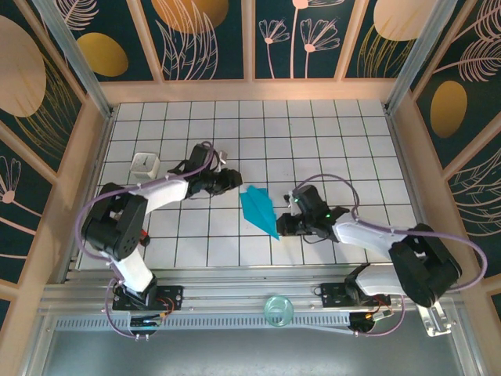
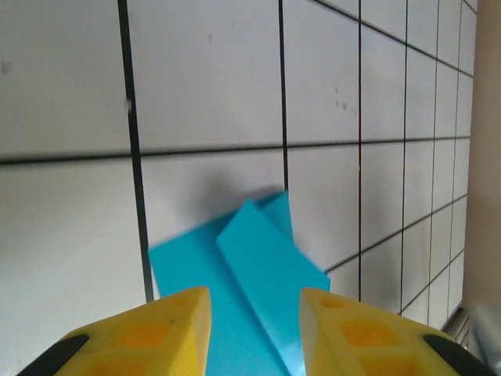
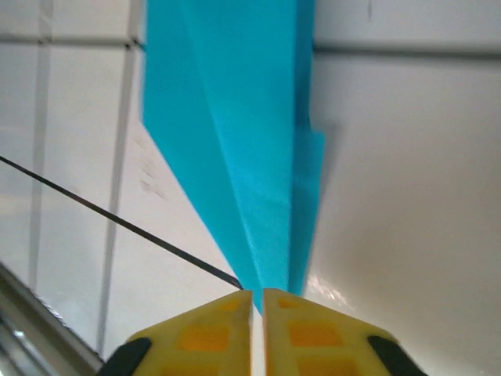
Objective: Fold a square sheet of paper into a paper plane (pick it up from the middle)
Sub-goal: Fourth fold the wing at the center of the table, then turn over the paper at the center of the table.
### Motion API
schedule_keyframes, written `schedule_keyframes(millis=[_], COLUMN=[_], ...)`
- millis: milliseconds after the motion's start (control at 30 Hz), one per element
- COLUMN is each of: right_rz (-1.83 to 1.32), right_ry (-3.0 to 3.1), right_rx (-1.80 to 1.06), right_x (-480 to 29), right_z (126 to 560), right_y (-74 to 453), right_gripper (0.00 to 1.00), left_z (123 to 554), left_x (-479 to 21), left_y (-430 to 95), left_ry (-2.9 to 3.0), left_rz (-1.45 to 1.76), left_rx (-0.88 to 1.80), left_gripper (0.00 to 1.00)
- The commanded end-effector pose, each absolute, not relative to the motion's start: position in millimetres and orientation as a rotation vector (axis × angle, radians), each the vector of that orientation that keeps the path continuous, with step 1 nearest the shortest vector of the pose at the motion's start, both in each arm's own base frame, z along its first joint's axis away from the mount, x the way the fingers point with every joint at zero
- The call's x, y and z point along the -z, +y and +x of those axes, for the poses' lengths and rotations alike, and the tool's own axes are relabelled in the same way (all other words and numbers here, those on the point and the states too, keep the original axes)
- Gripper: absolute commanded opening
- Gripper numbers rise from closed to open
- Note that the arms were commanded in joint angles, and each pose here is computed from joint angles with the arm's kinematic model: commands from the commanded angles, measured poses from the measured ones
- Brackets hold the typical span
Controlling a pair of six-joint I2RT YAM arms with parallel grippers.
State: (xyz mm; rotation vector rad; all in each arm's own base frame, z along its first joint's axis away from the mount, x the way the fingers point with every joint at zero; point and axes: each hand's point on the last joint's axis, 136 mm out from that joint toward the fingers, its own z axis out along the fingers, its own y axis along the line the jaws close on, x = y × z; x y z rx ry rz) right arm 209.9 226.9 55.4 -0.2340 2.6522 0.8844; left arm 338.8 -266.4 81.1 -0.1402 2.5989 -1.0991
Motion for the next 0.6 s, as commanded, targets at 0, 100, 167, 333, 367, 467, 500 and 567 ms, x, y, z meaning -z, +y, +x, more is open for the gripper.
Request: schedule_keyframes(millis=[0, 100, 167, 333, 367, 467, 500, 567], right_rz=[-0.14, -0.084, -0.059, -0.076, -0.09, -0.127, -0.136, -0.155], right_ry=[2.554, 2.505, 2.492, 2.48, 2.483, 2.478, 2.479, 2.484], right_rx=[-0.964, -0.987, -0.98, -0.99, -0.99, -1.005, -1.001, -0.995], right_x=[-80, -84, -84, -77, -74, -71, -69, -65], right_z=[233, 250, 259, 267, 268, 272, 274, 278], right_y=[222, 227, 230, 240, 243, 252, 255, 258], right_gripper=[0.17, 0.27, 0.31, 0.33, 0.33, 0.33, 0.33, 0.33], left_z=[321, 304, 296, 296, 296, 298, 297, 296], left_x=[-91, -88, -84, -76, -65, -61, -58, -54], left_y=[-278, -296, -307, -315, -315, -313, -311, -309], left_ry=[2.54, 2.546, 2.561, 2.57, 2.6, 2.616, 2.624, 2.634], left_rz=[-0.119, -0.068, -0.042, -0.039, -0.045, -0.055, -0.06, -0.065], left_rx=[1.172, 1.241, 1.284, 1.308, 1.289, 1.263, 1.245, 1.229], left_gripper=[0.38, 0.38, 0.38, 0.33, 0.33, 0.32, 0.32, 0.32])
